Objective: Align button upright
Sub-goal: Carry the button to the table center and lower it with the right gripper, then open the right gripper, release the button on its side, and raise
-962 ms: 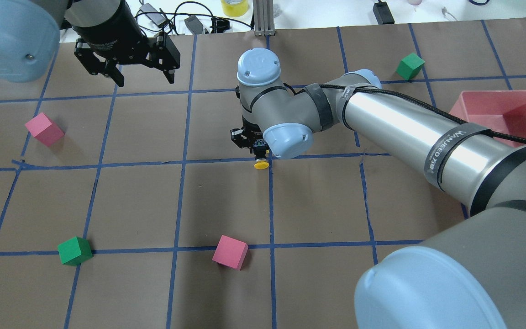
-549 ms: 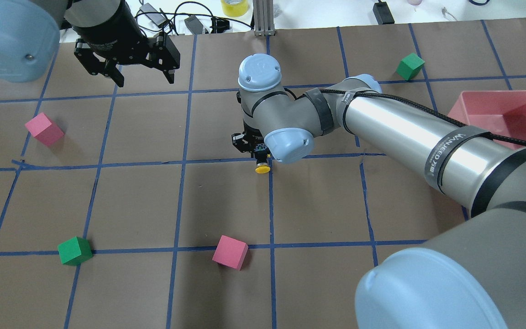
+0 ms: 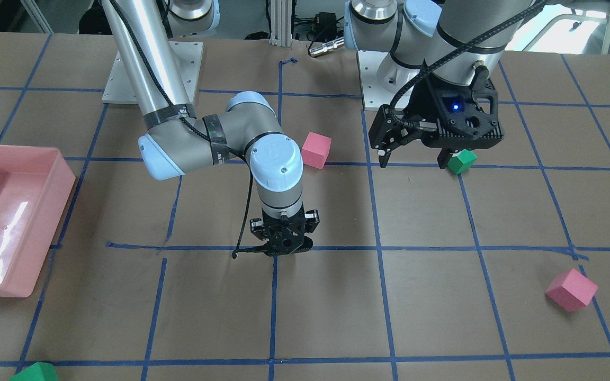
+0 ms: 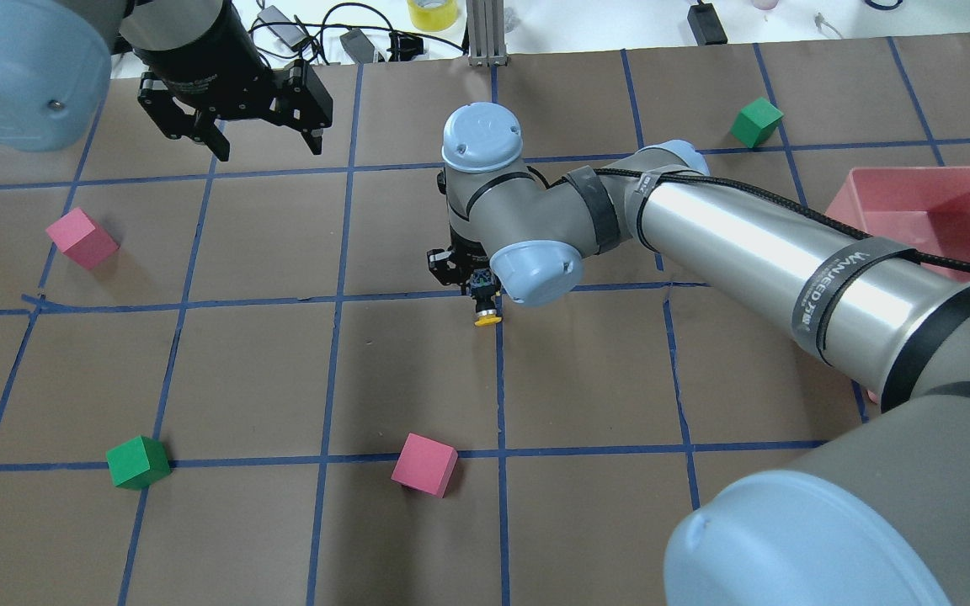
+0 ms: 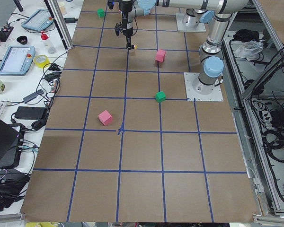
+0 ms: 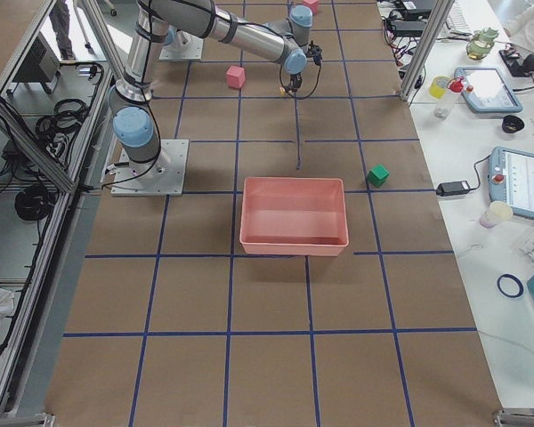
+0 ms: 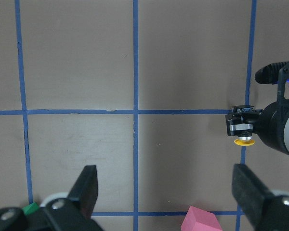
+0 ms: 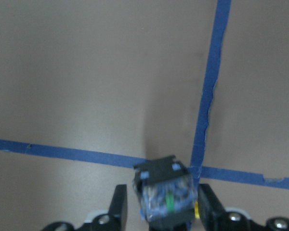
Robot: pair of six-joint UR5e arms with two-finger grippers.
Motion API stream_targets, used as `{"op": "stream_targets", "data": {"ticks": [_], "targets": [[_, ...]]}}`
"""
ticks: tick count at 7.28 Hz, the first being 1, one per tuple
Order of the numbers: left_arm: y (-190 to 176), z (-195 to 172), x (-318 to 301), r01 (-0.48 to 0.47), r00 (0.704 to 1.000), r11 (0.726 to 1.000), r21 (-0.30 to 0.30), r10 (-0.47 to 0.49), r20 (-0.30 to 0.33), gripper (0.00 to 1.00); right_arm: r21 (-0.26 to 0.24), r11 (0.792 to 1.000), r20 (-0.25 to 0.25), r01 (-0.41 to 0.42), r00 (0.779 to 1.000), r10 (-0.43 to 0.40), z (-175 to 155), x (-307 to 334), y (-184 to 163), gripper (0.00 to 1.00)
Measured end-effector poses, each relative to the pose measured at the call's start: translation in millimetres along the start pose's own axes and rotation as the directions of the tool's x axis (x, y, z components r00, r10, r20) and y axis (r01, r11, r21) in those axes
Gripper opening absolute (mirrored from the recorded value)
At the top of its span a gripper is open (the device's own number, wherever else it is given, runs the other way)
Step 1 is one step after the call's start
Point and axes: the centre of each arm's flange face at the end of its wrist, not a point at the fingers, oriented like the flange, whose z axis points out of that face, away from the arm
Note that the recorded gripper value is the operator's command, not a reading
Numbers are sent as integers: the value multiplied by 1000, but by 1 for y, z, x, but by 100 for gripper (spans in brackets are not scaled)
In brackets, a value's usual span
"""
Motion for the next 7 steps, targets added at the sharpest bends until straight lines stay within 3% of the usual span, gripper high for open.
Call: {"op": "stream_targets", "data": {"ticks": [7], "targets": [[1, 3, 0, 8, 1000, 1000, -6, -8, 1, 100, 69, 997, 11, 22, 1000, -23, -61, 10, -5, 100]]}}
